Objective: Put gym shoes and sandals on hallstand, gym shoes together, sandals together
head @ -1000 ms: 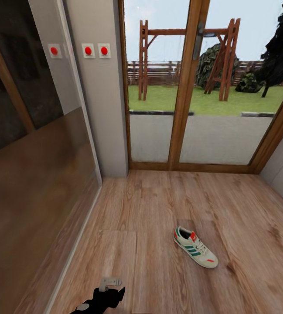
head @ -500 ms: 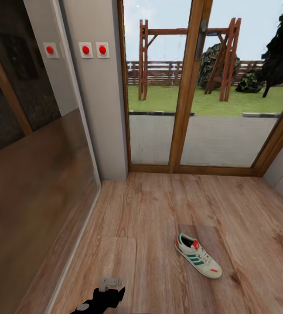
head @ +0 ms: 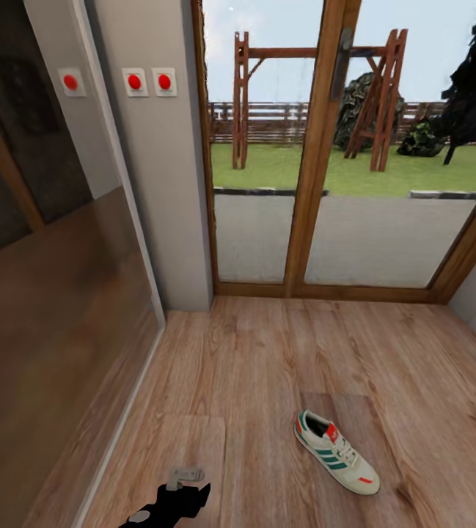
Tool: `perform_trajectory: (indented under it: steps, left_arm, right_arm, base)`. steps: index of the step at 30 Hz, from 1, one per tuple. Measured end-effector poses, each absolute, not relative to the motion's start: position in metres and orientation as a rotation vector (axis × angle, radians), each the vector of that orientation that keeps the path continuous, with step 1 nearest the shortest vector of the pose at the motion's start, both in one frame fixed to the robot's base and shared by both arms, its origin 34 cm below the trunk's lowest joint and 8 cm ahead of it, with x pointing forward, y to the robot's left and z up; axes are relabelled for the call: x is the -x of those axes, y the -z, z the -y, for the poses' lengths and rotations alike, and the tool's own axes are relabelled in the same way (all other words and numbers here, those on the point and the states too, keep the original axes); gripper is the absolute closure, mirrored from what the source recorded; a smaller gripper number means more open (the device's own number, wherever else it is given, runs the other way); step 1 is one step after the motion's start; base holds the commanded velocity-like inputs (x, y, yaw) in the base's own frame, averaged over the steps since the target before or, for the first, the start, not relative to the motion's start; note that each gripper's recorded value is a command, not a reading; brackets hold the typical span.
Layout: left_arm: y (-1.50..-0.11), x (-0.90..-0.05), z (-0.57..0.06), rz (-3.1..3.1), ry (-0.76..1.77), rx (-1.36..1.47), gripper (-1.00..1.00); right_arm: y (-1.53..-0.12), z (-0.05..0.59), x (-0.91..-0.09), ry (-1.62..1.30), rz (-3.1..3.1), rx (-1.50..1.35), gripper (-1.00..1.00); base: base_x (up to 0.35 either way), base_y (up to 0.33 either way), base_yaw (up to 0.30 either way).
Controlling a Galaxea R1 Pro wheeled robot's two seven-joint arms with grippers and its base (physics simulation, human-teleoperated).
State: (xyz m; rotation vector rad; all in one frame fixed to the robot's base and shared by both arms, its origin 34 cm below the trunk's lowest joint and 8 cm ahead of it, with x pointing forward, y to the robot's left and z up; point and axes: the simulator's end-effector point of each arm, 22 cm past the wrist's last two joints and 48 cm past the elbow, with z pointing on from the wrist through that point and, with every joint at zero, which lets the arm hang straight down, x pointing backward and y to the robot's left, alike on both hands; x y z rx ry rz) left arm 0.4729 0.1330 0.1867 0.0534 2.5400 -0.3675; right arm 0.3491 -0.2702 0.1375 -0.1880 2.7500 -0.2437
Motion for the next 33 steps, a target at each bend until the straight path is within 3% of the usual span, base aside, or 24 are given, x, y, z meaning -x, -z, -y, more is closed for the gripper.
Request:
perform_trajectory:
  steps: [10, 33]
  left_arm:
    - [-0.1867, -0.4729, -0.1328, -2.540, 0.368, -0.053, -1.00]
    - [-0.1868, -0.4729, -0.1325, -2.539, 0.368, -0.054, -1.00]
  right_arm:
    - [-0.1375, 0.2701, -0.3491, 0.243, -2.750, 0.188, -1.00]
    - [-0.1367, 0.2676, -0.3479, 0.227, -2.755, 0.192, -1.00]
  base:
    - [0.033, -0.102, 0.000]
    - [0.132, -0.184, 0.000]
